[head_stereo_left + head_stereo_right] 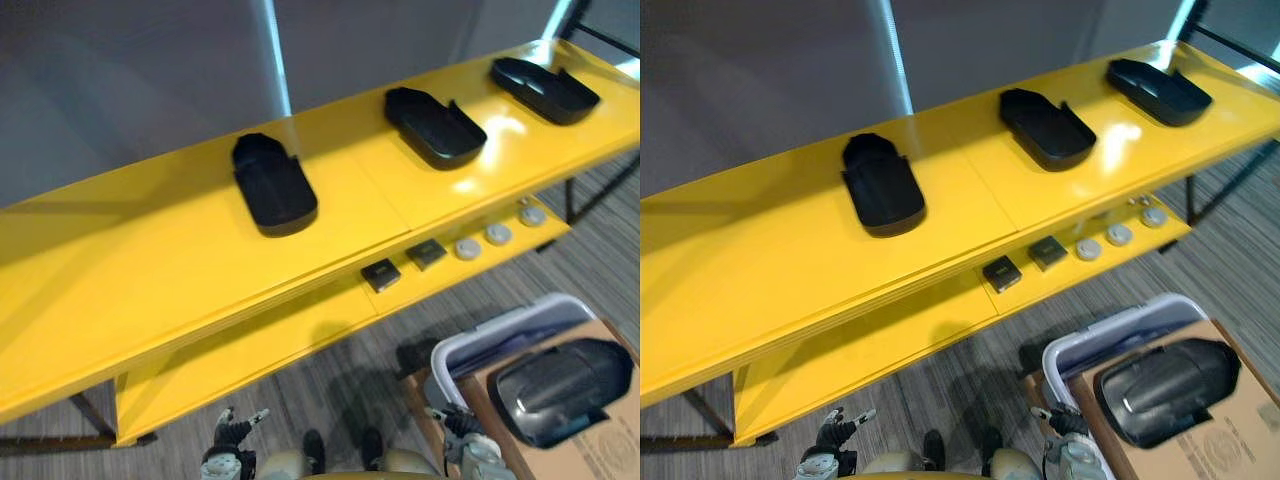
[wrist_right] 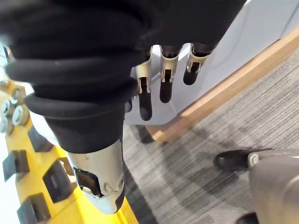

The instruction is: Walk over and take plastic housings, then place them on the shelf

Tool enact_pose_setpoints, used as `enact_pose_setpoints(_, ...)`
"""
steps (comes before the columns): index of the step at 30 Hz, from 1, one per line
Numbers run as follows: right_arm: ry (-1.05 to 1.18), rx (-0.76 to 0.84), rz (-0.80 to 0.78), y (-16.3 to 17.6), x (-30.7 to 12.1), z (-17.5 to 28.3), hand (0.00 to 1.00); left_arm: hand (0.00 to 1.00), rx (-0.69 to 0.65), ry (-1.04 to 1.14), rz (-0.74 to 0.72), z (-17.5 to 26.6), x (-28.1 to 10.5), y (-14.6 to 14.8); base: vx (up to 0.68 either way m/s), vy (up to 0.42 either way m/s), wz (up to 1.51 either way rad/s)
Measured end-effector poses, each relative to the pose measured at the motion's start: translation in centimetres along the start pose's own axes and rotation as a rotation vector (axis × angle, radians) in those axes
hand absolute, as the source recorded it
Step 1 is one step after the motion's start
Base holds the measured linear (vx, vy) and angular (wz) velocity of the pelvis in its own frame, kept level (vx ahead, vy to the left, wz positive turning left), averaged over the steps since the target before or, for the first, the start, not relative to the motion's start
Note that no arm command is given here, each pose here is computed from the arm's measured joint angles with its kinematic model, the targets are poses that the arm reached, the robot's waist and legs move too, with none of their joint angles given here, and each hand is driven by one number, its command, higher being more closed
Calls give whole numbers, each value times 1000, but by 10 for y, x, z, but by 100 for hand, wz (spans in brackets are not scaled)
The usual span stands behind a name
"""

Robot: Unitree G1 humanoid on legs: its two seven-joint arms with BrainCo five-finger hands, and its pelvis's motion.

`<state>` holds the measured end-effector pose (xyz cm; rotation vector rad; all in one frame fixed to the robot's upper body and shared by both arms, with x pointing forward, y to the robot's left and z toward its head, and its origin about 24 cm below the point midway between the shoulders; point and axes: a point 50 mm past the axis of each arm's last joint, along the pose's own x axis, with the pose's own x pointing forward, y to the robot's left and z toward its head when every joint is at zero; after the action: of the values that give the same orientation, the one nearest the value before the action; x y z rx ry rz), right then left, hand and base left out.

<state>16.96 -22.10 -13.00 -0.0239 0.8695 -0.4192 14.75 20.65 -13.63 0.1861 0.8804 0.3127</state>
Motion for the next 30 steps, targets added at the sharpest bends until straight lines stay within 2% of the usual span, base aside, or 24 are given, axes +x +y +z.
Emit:
enact_pose_setpoints(4,-15,-10,9,3,1,6,0,0,-2,-49,32,17,6,7,-154,161,-93)
enact_pose_setpoints(10,54,-71,27,2,-5,-20,0,0,10,-39,50,12,6,16,-123,85,-75)
enact_pose_setpoints(13,25,-88,12,-4,-1,-9,0,0,18,-25,54,9,5,18,-83,-101,-119)
enact_pose_setpoints(24,50,-72,-57,-29,-1,-17,0,0,15,-3,-10,1,0,-3,53,-167,-78)
enact_pose_setpoints(26,69,-37,-86,-38,-2,-22,0,0,16,-14,-70,5,-3,-20,41,67,-36)
enact_pose_setpoints(30,82,28,-134,-44,-2,-24,0,0,25,-10,-82,3,-4,-22,21,212,-38)
